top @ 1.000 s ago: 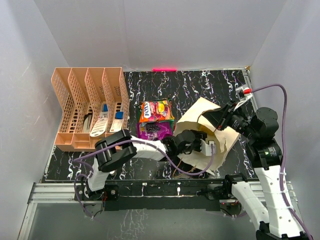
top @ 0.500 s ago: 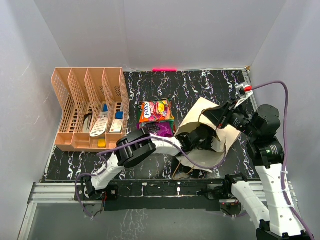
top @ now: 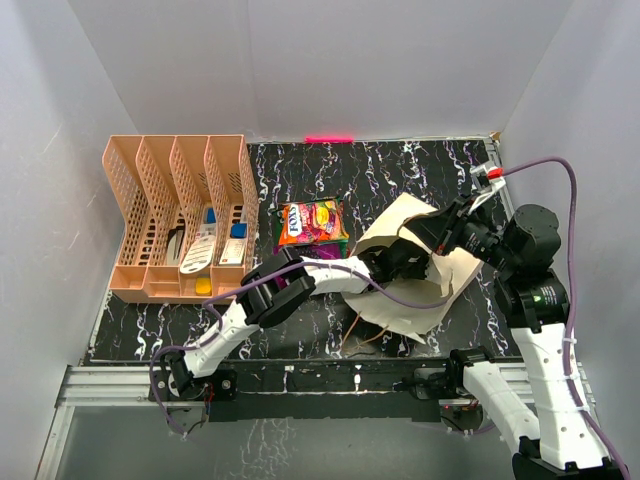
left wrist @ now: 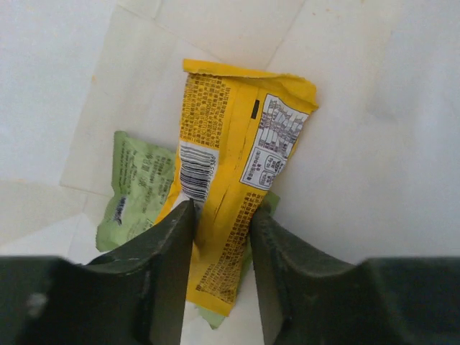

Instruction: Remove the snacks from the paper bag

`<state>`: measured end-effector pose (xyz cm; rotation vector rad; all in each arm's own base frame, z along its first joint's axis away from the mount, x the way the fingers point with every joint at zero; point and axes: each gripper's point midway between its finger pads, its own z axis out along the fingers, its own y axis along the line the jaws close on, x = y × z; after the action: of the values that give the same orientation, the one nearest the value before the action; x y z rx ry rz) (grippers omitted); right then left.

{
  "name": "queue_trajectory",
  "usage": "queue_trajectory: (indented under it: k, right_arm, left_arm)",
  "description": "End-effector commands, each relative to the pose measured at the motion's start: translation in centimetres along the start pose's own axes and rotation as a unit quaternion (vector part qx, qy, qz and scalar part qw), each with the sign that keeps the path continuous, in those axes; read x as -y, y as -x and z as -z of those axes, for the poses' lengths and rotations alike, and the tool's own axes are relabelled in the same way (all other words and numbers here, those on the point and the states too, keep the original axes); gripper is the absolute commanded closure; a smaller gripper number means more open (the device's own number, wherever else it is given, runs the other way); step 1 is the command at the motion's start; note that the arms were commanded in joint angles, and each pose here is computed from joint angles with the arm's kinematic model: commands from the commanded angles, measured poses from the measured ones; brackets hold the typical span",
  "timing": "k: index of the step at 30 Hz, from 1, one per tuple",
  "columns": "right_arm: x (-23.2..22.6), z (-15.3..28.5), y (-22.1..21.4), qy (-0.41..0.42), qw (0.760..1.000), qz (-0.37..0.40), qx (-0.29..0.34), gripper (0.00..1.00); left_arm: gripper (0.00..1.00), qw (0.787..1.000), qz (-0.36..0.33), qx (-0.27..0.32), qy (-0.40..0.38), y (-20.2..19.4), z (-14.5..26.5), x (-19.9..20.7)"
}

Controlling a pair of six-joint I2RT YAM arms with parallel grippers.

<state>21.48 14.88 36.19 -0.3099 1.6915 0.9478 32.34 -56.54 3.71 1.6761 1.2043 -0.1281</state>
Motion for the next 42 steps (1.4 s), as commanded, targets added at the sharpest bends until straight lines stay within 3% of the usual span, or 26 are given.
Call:
queue_trajectory:
  k: [1, 8, 15, 21, 26, 30, 38, 42]
  right_arm:
    - [-1.5, 0.7, 2.4, 0.009, 0.999, 0.034, 0.032, 0.92]
    - [-1.1, 0.9, 2.2, -0.004, 0.999, 0.038, 0.031, 0.92]
    - [-0.8, 1.1, 2.1, -0.013, 0.999, 0.041, 0.033, 0.92]
    - [-0.6, 1.4, 2.3, -0.026, 0.998, 0.046, 0.038, 0.92]
    - [-0.1, 1.7, 2.3, -0.044, 0.997, 0.053, 0.046, 0.92]
    - [0.4, 2.0, 2.1, -0.058, 0.995, 0.057, 0.058, 0.92]
    - [-1.5, 1.4, 3.1, -0.003, 0.996, 0.063, 0.057, 0.92]
    - [-0.4, 1.0, 4.0, -0.029, 0.993, 0.100, 0.048, 0.92]
  left_arm:
    - [0.69, 0.999, 0.017, -0.013, -0.040, -0.5, 0.7, 0.6]
    - [0.89, 0.999, 0.026, 0.010, -0.028, 1.7, 3.2, -1.3]
    - [1.00, 0.997, 0.059, 0.043, -0.006, 4.3, 7.2, -3.1]
    - [1.00, 0.995, 0.075, 0.069, -0.011, 6.1, 12.5, -1.0]
    - [1.00, 0.985, 0.132, 0.105, -0.016, 8.6, 19.3, 0.7]
    - [1.00, 0.983, 0.145, 0.106, -0.038, 8.3, 23.1, 2.6]
    - [1.00, 0.986, 0.167, 0.015, 0.024, 5.3, 20.5, 1.2]
    - [1.00, 0.977, 0.202, -0.014, 0.073, 4.9, 18.6, -1.2]
